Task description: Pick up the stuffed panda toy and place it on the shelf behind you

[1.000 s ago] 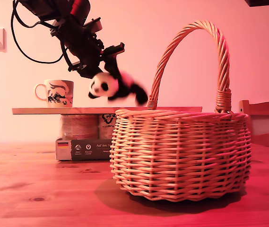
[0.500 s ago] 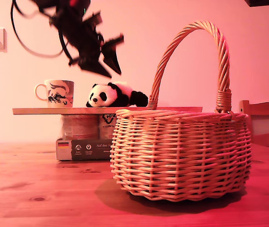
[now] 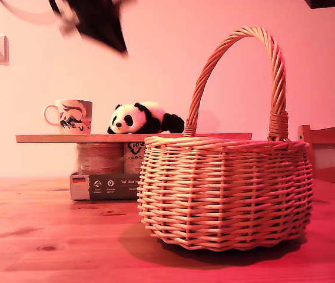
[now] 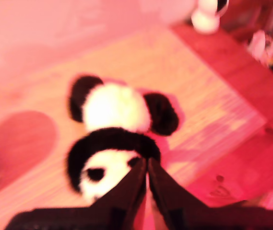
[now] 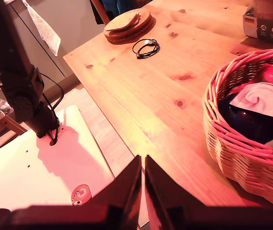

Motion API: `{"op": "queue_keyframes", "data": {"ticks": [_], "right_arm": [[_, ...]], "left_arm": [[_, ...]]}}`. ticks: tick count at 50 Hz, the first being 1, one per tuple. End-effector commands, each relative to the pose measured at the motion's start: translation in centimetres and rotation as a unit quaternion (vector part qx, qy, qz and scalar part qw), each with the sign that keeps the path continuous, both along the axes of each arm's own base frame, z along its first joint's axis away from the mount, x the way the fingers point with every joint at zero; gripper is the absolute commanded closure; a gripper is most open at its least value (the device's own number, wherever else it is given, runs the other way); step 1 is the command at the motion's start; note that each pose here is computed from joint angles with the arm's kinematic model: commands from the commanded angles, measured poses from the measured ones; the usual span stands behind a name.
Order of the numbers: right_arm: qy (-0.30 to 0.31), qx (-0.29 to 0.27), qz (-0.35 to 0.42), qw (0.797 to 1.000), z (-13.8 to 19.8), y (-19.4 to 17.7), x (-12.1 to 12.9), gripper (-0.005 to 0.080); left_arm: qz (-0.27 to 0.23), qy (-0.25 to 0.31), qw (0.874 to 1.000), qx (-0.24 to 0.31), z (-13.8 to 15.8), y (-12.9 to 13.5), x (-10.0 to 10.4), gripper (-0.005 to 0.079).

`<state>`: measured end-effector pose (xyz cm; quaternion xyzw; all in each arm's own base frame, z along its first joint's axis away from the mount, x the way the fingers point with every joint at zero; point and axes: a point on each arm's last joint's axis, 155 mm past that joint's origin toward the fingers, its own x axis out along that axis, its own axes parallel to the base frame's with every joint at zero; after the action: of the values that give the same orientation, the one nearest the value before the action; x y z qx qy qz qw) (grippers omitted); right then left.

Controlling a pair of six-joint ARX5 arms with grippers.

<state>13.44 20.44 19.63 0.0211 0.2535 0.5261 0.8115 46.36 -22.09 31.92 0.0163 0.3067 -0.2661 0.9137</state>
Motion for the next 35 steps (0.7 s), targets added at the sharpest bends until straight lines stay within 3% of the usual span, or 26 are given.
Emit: {"op": "queue_keyframes", "data": {"ticks": [1,24,35], "right_arm": [[-0.006,0.002,0.002,1.000,0.4,0.1,0.0,0.0765],[-0.006,0.002,0.002,1.000,0.4,0.1,0.0,0.0765],[-0.014,-0.001,0.006,1.000,0.4,0.1,0.0,0.0765]], "left_arm": [[0.000,-0.009,1.000,0.001,1.4,0.4,-1.1,0.0764],[0.020,-0.008,1.000,0.016,6.3,4.5,-9.3,0.0763],[0.052,-0.031,0.998,0.029,8.0,6.7,-11.0,0.0764]]}}
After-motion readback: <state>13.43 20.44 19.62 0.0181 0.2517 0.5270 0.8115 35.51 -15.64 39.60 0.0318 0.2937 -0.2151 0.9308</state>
